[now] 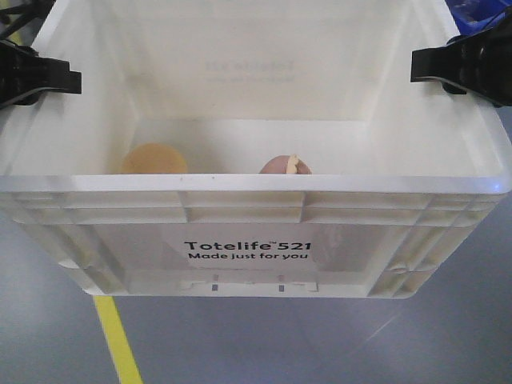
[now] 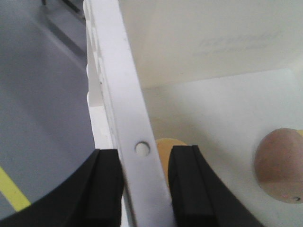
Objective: Place moving items into box and shelve
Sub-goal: 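Keep holding the crate while the base turns toward the shelves, then carry the crate alongside the blue-bin shelving with both grippers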
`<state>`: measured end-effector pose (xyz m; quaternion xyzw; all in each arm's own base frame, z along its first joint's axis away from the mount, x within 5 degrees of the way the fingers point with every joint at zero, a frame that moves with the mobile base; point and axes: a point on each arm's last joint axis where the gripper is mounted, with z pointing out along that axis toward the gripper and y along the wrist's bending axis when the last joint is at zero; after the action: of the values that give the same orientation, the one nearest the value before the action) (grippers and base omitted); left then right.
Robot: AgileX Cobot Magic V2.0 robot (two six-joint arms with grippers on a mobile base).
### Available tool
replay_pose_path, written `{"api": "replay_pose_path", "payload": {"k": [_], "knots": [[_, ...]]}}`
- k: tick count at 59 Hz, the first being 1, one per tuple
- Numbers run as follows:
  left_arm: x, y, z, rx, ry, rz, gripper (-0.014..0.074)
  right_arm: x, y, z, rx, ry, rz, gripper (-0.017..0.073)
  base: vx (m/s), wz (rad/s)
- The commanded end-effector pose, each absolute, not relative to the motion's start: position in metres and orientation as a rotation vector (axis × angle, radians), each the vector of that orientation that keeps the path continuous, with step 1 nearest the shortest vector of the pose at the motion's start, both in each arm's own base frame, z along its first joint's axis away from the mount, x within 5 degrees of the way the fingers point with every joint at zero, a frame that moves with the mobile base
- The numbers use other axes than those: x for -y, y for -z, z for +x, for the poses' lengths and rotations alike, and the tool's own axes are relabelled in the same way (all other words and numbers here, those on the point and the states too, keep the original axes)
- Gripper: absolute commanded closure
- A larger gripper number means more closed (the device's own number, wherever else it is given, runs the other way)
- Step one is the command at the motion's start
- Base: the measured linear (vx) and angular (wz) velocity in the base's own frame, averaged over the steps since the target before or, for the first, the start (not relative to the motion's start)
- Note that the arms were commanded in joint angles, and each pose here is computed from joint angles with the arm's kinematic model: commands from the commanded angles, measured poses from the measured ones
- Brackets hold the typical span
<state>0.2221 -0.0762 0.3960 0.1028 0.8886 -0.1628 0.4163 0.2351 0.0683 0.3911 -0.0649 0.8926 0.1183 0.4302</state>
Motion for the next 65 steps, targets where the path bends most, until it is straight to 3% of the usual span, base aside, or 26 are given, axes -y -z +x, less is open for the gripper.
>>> {"api": "replay_pose_path", "payload": {"k": [1, 65], "knots": [[0.0777, -0.433, 0.2157, -1.983, 0.472, 0.228, 0.06, -0.0656, -0.4223, 0.2342, -2.027, -0.319, -0.123, 0.0568, 0.37, -0.67], [0.0777, -0.433, 0.2157, -1.983, 0.472, 0.228, 0.06, -0.0656, -0.4223, 0.2342, -2.027, -0.32, -0.123, 0.0568, 0.34, -0.68]]}}
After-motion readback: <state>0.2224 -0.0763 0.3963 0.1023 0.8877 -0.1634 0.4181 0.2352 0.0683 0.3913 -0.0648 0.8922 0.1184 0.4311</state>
